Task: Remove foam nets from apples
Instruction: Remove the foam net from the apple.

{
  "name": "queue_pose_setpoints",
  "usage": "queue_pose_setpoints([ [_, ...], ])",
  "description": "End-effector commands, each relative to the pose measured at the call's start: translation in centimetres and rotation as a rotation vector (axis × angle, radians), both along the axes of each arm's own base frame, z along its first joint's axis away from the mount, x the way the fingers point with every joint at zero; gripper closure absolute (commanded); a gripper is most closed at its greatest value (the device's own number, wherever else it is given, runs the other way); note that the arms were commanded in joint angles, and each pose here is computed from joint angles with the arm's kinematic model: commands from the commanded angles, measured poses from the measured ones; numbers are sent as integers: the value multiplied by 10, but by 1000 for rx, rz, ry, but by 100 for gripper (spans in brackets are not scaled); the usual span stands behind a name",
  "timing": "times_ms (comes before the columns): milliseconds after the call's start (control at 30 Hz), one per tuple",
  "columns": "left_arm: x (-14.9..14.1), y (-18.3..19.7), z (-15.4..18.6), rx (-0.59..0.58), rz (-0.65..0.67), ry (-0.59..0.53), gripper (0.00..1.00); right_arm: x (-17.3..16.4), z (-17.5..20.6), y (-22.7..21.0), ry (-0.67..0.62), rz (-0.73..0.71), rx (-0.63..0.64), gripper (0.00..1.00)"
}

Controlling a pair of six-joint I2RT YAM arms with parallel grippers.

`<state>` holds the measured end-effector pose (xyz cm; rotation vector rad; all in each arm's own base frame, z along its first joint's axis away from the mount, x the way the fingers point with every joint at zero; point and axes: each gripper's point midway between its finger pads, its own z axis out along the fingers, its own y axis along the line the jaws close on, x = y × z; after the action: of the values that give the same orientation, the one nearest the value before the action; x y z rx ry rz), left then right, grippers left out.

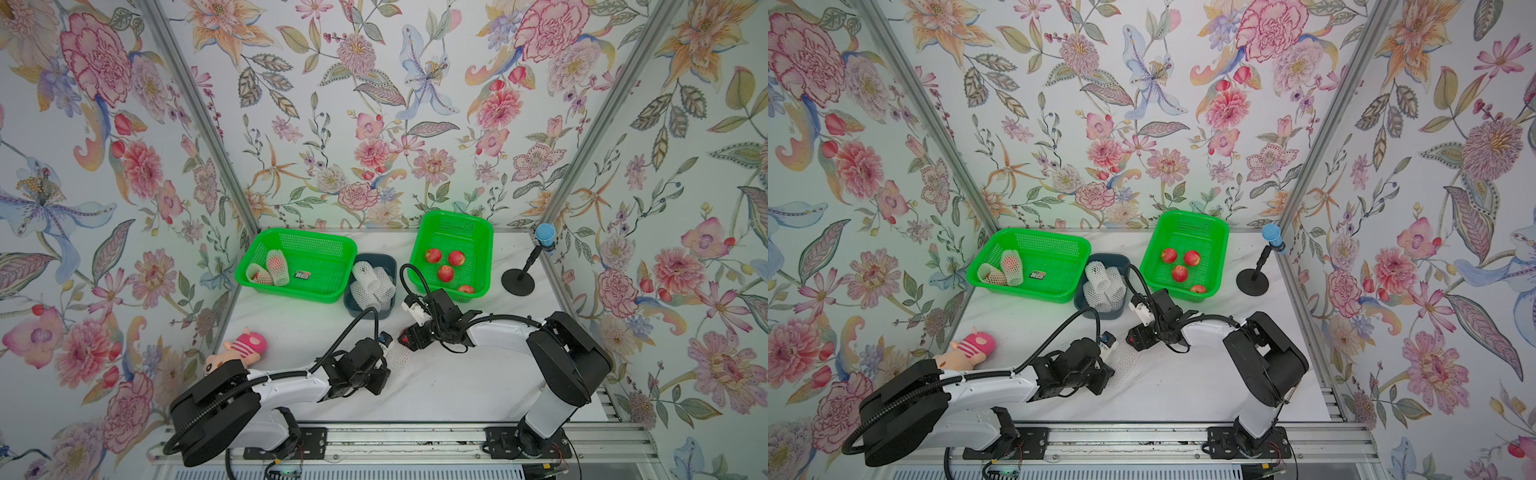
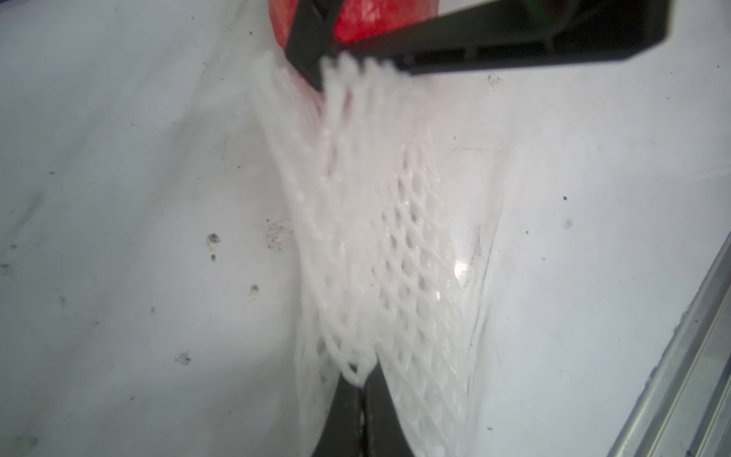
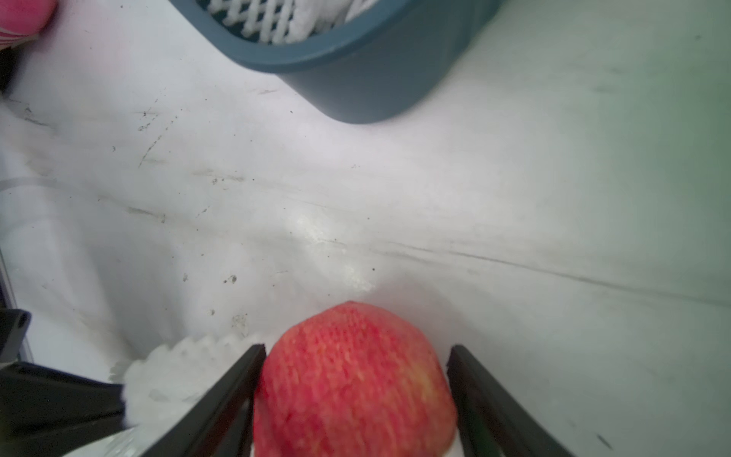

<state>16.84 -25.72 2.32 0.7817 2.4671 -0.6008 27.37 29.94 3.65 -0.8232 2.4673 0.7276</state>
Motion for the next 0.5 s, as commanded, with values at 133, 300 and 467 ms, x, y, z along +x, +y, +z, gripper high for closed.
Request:
queue_pose_setpoints([
  [133, -4, -1, 0, 25, -34, 13, 100, 1, 2, -16, -16, -36, 12, 26],
  [300, -3, -3, -2, 30, -37, 18, 100, 4, 4, -14, -28, -32, 15, 28],
  [467, -3, -5, -2, 28, -42, 21, 88, 15, 7, -10, -49, -29, 10, 27],
])
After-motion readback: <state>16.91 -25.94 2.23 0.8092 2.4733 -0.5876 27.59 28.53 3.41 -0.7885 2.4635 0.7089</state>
